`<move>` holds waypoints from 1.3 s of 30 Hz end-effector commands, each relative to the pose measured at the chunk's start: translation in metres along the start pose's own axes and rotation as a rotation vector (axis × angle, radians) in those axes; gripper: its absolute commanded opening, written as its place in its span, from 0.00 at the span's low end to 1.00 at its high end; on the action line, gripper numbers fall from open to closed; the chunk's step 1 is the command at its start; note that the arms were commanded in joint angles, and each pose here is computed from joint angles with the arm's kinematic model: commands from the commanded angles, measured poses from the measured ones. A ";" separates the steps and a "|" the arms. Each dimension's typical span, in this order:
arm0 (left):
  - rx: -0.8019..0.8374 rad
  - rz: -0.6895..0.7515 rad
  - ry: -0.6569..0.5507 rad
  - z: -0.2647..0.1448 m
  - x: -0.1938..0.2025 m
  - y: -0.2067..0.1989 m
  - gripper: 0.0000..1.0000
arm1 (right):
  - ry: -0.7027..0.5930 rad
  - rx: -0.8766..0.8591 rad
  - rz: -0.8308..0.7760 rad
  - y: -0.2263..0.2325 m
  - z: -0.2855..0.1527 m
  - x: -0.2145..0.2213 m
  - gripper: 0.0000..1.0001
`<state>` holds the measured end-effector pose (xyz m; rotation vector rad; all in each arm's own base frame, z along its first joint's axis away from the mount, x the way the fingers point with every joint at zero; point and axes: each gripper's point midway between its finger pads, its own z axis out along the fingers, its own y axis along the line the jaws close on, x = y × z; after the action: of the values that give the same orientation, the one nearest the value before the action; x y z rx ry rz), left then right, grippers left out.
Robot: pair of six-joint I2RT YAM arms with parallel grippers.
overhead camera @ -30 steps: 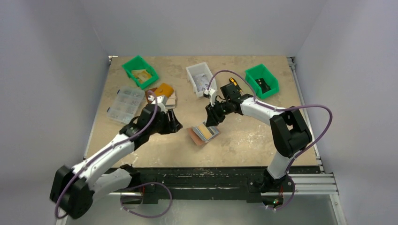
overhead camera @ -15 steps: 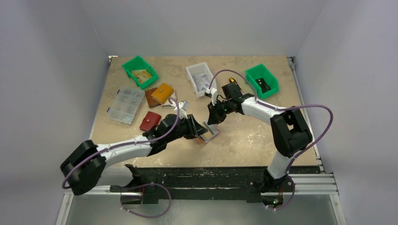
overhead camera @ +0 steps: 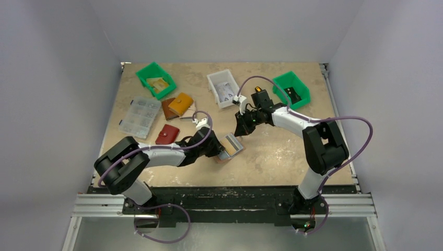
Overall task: Take the credit cards out of the card holder
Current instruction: Open the card holder at the center of the board, then remove the credit card from the card holder.
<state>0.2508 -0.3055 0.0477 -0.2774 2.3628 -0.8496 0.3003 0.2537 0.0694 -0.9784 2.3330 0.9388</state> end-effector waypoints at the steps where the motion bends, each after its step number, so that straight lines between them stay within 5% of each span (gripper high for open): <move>1: -0.097 -0.022 0.012 0.000 0.012 0.031 0.00 | -0.017 -0.003 -0.021 0.001 -0.001 -0.007 0.06; 13: 0.057 -0.008 0.035 -0.003 0.027 0.024 0.09 | 0.013 -0.147 0.006 0.022 0.009 0.003 0.16; 30: 0.171 -0.024 -0.004 -0.018 0.024 0.014 0.13 | 0.059 -0.157 0.020 0.022 0.018 0.014 0.16; 39: 0.208 -0.058 -0.019 -0.021 0.020 0.011 0.34 | 0.059 -0.171 0.014 0.025 0.018 0.013 0.15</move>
<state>0.2175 -0.2916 0.0316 -0.2597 2.2916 -1.0503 0.2715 0.2646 0.0443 -1.0333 2.4115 1.1065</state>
